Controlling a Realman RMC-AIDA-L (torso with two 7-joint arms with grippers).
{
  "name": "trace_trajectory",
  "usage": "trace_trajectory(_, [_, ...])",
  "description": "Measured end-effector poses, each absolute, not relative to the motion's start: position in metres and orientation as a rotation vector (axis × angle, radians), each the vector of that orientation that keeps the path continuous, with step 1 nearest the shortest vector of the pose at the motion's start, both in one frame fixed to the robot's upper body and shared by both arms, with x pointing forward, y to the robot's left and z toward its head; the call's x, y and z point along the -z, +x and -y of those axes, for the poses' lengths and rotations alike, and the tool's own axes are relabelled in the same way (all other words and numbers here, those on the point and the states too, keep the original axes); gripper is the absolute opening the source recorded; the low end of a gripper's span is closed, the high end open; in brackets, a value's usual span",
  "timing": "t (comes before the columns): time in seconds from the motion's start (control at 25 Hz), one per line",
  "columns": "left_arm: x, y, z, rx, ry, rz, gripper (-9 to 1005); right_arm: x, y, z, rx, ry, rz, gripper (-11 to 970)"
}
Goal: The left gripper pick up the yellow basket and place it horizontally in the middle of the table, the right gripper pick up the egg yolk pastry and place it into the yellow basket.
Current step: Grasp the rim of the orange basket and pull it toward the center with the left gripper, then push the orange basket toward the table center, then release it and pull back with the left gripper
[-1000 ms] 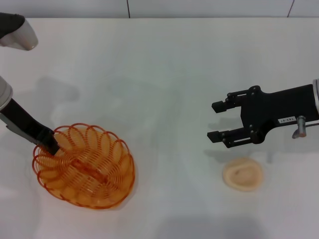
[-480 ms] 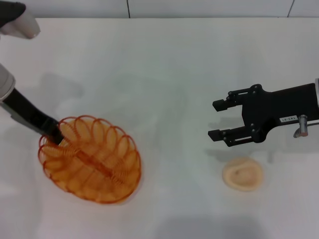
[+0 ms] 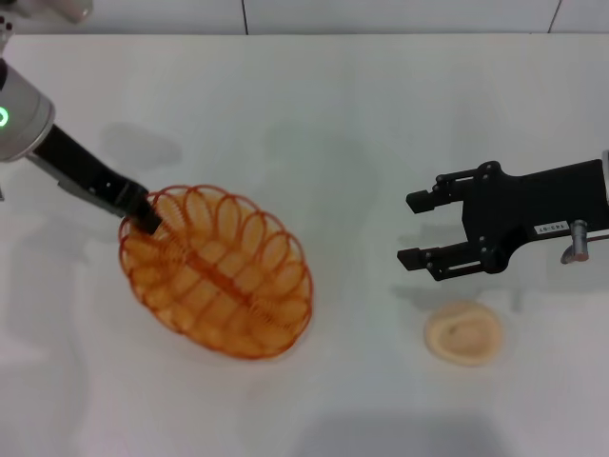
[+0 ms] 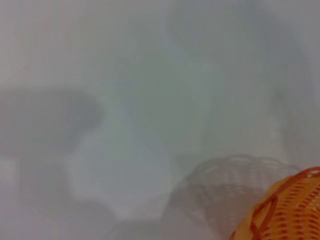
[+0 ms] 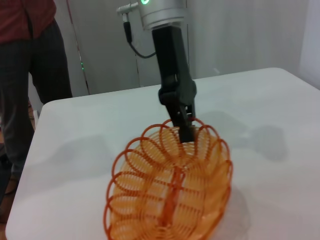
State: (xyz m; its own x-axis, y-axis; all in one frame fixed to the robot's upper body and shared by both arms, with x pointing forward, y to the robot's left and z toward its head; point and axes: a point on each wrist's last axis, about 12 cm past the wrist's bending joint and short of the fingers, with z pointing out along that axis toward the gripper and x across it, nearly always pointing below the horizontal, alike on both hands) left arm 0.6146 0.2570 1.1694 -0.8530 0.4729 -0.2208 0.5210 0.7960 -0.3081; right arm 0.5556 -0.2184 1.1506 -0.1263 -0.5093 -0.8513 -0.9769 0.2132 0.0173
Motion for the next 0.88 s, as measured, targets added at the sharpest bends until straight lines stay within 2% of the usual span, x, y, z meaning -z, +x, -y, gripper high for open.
trace_trajectory(0.4, [-1.171, 0.622, -0.248, 0.690, 0.552, -2.794, 84, -1.149, 0.554, 0.219, -0.802, -1.388, -1.753, 698])
trace_trajectory(0.88, [-1.168, 0.627, -0.258, 0.702, 0.217, -2.820, 82, -1.148, 0.553, 0.219, -0.804, -1.390, -1.757, 697])
